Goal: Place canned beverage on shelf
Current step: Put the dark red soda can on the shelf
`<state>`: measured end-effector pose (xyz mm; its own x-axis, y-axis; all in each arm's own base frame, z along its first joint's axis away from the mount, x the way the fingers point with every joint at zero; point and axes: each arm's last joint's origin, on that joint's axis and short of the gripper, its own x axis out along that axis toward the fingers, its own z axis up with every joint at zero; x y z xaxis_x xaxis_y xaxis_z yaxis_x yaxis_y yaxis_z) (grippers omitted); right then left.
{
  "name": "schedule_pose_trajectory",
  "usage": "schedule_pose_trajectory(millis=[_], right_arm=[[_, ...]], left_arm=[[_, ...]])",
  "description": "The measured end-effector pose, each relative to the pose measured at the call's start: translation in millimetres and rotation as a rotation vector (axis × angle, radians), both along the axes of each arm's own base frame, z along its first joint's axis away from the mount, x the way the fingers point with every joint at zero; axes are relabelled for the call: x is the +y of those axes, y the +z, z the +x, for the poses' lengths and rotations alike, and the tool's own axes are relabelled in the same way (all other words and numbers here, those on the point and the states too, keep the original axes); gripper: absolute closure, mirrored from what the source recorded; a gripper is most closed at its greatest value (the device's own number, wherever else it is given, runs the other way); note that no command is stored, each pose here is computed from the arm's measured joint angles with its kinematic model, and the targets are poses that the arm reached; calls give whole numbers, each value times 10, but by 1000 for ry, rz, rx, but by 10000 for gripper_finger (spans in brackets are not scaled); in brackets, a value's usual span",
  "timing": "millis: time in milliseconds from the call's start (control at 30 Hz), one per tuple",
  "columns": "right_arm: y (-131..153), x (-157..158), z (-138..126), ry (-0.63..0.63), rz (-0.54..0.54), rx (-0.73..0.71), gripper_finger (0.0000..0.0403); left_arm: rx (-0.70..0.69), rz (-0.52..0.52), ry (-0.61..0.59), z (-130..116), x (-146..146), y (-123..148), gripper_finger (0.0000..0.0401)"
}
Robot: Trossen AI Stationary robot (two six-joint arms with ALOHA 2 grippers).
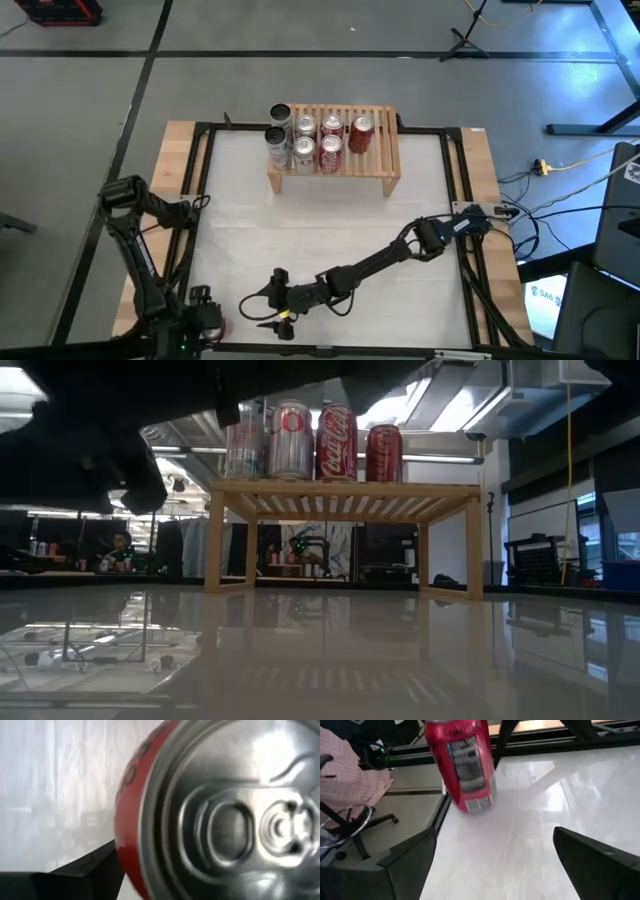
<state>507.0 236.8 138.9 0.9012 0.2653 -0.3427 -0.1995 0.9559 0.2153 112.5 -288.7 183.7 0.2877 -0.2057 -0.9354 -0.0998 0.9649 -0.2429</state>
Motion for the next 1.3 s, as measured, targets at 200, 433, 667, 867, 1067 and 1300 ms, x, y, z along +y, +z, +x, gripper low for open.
schedule_pose_trajectory(millis=[200, 433, 667, 867, 1067, 1300], right_arm=[[11, 7, 0, 7, 7, -6, 13], [-56, 19, 19, 12, 21, -28, 13], [-110, 73, -4, 78, 29, -9, 13], [-114, 59, 0, 46, 14, -12, 13], [-116, 44, 6, 18, -21, -24, 49], [-113, 47, 5, 18, -23, -26, 137]], left_arm=[[-69, 30, 35, 145, 15, -55, 90], [-101, 100, 46, 350, 82, -163, 90], [-147, 125, 111, 591, 208, -155, 90], [-201, 107, 107, 726, 232, -134, 90], [-226, 99, 122, 809, 259, -123, 90], [-224, 82, 134, 860, 281, -118, 90]])
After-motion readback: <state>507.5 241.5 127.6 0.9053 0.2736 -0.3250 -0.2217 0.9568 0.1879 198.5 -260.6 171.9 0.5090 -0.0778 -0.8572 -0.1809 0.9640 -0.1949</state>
